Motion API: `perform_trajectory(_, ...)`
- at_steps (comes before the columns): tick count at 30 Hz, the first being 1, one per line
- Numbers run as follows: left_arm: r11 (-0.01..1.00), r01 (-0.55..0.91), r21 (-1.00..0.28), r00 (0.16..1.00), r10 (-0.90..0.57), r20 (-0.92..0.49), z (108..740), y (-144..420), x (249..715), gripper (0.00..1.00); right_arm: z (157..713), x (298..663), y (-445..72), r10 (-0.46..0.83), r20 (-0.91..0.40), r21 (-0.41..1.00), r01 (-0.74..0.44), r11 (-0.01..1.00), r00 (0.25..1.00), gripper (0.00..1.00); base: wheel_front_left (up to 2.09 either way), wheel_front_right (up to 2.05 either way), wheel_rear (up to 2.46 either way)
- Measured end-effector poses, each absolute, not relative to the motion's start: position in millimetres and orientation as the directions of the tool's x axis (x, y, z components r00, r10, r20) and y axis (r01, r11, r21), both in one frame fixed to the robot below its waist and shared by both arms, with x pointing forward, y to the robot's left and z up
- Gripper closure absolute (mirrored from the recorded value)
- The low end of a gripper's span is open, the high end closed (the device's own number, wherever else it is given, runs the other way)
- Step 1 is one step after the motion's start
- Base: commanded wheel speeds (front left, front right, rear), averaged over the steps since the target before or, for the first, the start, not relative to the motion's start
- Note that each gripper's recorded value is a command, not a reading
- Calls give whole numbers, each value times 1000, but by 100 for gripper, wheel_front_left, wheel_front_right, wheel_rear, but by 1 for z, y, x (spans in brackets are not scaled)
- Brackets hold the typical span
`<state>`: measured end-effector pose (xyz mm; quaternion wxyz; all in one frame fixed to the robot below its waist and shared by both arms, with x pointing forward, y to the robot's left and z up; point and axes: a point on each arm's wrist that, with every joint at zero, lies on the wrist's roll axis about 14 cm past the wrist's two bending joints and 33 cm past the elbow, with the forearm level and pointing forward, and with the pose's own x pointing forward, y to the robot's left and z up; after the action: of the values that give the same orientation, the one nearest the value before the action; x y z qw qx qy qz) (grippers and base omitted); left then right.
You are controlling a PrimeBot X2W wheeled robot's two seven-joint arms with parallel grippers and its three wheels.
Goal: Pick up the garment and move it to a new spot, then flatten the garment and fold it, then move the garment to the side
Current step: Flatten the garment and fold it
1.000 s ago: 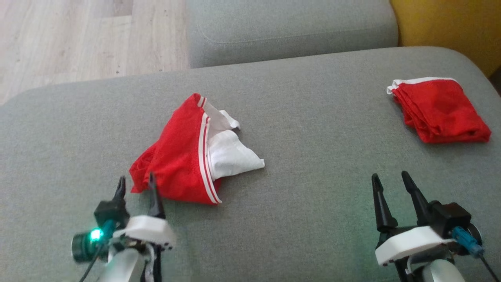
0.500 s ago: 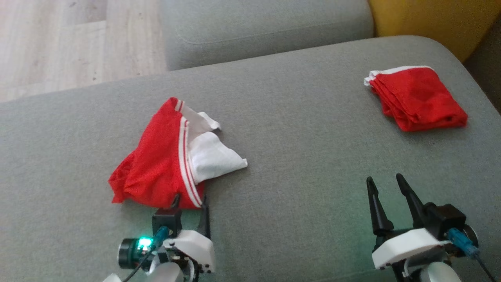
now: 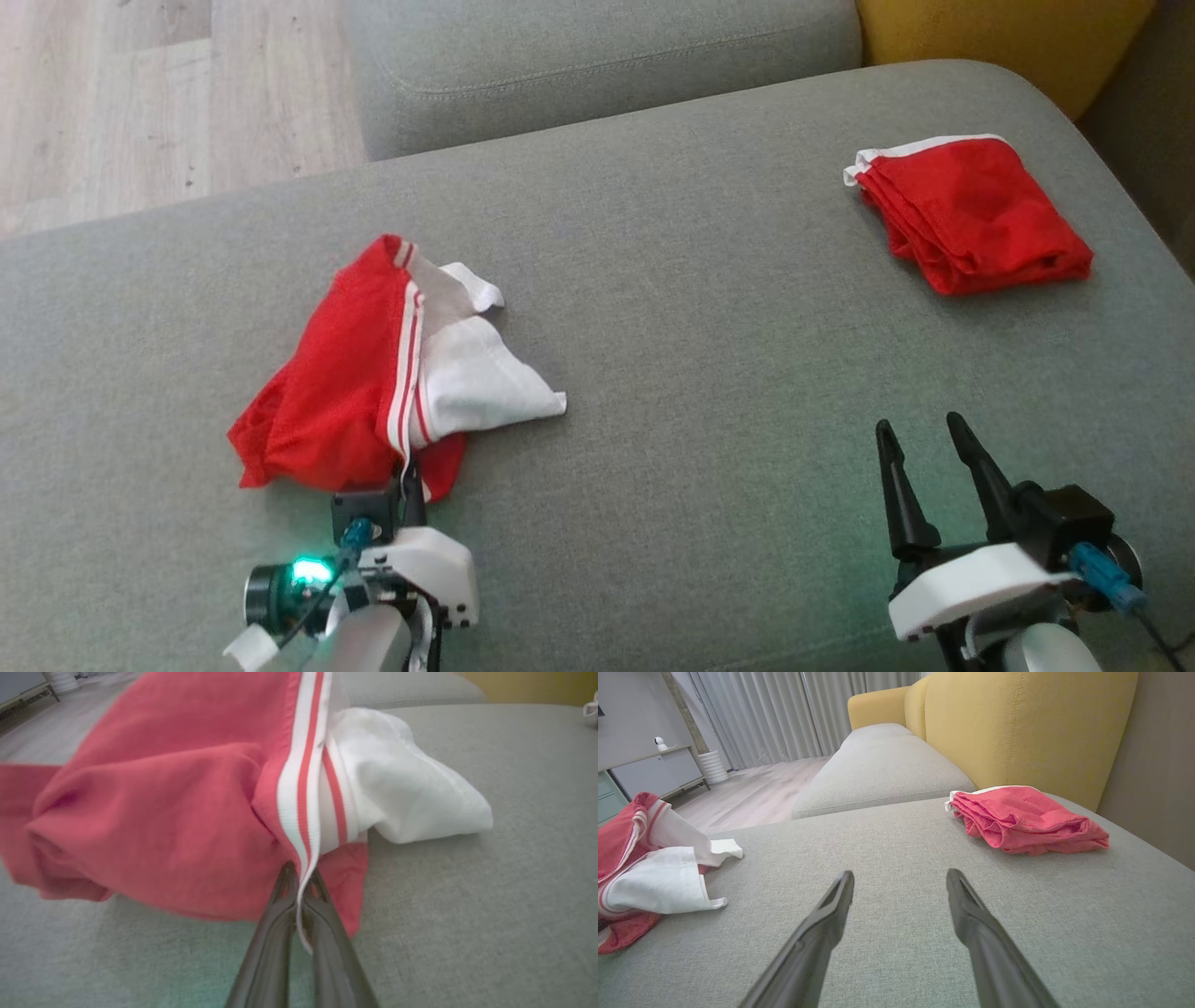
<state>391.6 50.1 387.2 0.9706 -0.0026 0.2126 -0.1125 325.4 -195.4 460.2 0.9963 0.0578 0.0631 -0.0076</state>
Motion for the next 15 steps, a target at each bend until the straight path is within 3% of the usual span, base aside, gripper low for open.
perform_trajectory(5, 965, 255, -59, 910, -260, -324, 414, 40, 407, 100, 462, 326, -194, -2, -121, 116, 16, 993, 993, 0, 0, 0, 0)
perform_trajectory(10, 936, 351, -31, 925, -351, -144, 474, 11, 435, 100, 462, 327, -192, 3, -118, 116, 11, 993, 993, 0, 0, 0, 0)
perform_trajectory(15, 885, 466, -7, 884, -466, 40, 541, -28, 450, 100, 461, 327, -193, 1, -123, 116, 13, 993, 992, 0, 0, 0, 0)
